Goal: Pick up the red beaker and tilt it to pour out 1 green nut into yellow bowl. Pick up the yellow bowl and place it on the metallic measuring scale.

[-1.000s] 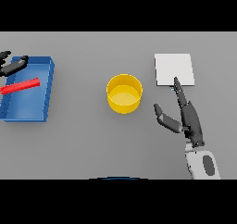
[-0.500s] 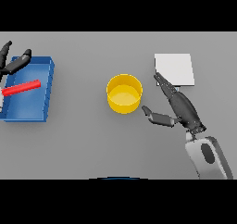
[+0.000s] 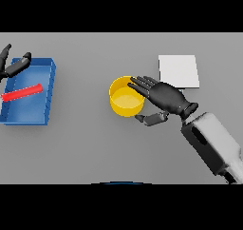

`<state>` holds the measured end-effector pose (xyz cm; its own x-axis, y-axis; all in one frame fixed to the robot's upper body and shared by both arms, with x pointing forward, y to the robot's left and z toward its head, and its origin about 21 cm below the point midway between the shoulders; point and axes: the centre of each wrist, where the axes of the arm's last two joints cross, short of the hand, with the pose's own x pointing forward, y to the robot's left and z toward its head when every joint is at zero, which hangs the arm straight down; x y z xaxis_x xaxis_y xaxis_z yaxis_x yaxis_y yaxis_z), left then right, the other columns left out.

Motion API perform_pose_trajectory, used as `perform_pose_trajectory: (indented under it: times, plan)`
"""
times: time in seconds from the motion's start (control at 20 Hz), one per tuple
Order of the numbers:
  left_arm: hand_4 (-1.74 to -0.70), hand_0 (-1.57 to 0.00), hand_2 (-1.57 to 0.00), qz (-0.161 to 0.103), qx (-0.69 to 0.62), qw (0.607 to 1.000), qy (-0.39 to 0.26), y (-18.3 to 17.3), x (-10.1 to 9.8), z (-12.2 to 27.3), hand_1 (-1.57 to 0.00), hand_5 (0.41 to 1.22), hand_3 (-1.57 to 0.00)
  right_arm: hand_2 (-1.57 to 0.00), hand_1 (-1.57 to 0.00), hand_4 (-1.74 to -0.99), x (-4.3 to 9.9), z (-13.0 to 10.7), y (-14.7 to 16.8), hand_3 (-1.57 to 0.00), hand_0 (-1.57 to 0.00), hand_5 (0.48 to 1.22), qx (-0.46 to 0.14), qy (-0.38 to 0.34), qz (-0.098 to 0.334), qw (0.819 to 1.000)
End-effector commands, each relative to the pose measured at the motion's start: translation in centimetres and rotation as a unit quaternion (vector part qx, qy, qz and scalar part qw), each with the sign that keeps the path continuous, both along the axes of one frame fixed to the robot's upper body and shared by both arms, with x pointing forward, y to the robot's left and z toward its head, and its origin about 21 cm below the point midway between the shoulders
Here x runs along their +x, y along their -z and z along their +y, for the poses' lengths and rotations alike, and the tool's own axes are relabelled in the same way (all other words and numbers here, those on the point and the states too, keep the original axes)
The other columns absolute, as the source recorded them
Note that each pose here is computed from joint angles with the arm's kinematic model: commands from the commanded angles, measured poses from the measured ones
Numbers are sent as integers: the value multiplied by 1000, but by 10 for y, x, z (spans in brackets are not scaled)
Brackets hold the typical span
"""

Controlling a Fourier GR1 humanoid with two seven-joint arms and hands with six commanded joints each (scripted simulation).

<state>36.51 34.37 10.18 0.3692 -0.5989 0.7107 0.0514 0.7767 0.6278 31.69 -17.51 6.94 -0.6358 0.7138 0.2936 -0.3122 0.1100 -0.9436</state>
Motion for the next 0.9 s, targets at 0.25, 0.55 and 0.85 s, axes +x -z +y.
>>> perform_pose_trajectory:
  times: [0.25, 0.55, 0.85]
  plan:
    - [-808, 1, 1, -3, 0, 1000, 2, -3, -2, 5, 1, 696, 1, 1, 1, -1157, 19, 24, 6, 1, 1, 644, -83, -62, 16, 994]
    - [-807, 1, 1, -5, 4, 1000, 2, 1, -2, 3, 1, 700, 1, 1, 1, -1164, 36, 46, 15, 1, 1, 670, -159, -98, 48, 981]
    - [-797, 1, 1, -4, 8, 1000, 6, 0, -2, 6, 1, 704, 1, 1, 1, -1186, 44, 59, 23, -8, 1, 684, -202, -104, 69, 971]
